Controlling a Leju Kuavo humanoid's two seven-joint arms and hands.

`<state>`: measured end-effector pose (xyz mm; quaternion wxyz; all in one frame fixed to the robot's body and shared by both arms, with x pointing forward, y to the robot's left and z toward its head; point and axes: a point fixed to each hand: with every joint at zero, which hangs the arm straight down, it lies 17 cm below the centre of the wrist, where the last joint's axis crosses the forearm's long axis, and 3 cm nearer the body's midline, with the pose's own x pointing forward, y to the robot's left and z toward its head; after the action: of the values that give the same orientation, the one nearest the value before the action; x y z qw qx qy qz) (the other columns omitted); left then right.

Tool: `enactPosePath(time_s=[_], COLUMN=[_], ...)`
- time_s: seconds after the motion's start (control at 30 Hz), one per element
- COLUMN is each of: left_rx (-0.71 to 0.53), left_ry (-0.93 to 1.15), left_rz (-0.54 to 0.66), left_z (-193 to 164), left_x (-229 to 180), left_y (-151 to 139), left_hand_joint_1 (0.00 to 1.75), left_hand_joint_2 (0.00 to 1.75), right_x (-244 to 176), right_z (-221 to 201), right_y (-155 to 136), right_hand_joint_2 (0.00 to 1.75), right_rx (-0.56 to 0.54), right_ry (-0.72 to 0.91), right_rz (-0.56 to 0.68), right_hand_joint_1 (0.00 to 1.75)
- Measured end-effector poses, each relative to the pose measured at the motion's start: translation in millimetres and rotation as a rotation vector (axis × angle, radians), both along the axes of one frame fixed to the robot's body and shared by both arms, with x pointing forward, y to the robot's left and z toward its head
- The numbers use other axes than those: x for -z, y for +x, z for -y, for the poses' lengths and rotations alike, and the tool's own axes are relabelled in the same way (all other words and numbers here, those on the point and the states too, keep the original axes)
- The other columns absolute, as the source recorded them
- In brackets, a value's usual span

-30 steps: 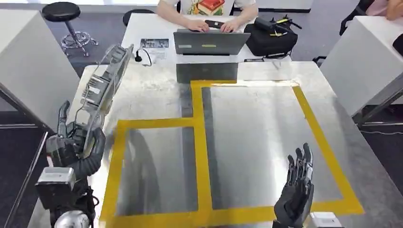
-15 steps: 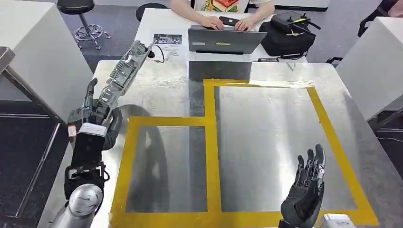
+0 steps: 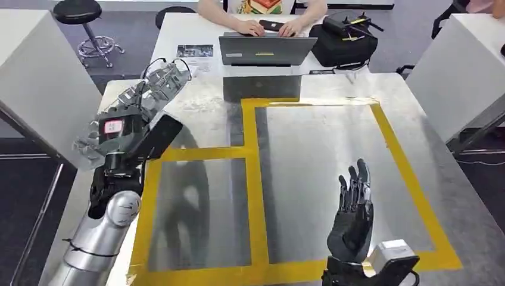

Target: Take the parts from the cabinet and place them on the table.

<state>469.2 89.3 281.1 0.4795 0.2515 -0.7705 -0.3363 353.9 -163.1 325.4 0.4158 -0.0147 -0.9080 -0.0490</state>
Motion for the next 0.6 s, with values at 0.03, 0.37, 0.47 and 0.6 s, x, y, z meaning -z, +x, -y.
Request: enactPosePath(time_s=[0.03, 0.37, 0.47, 0.6], left_rx=[0.000, 0.077, 0.130, 0.142], left_ry=[0.027, 0.244, 0.269, 0.291], left_rz=[-0.008, -0.020, -0.007, -0.035], left_z=[5, 87, 116, 127], left_x=[2, 16, 16, 28], left_y=[6, 33, 27, 28], left_hand_joint_1=[1.75, 1.75, 1.75, 1.75], left_hand_joint_2=[1.75, 1.75, 1.75, 1.75], right_x=[-1, -19, -25, -26], right_z=[-1, -23, -29, -31], right_y=[1, 2, 0, -1], right_hand_joint_2=[0.00, 0.00, 0.00, 0.00], right_rx=[-0.006, -0.087, -0.104, -0.110], right_ry=[0.001, 0.023, 0.028, 0.034], right_rz=[0.003, 0.058, 0.075, 0.078], right_hand_joint_1=[0.00, 0.00, 0.00, 0.00])
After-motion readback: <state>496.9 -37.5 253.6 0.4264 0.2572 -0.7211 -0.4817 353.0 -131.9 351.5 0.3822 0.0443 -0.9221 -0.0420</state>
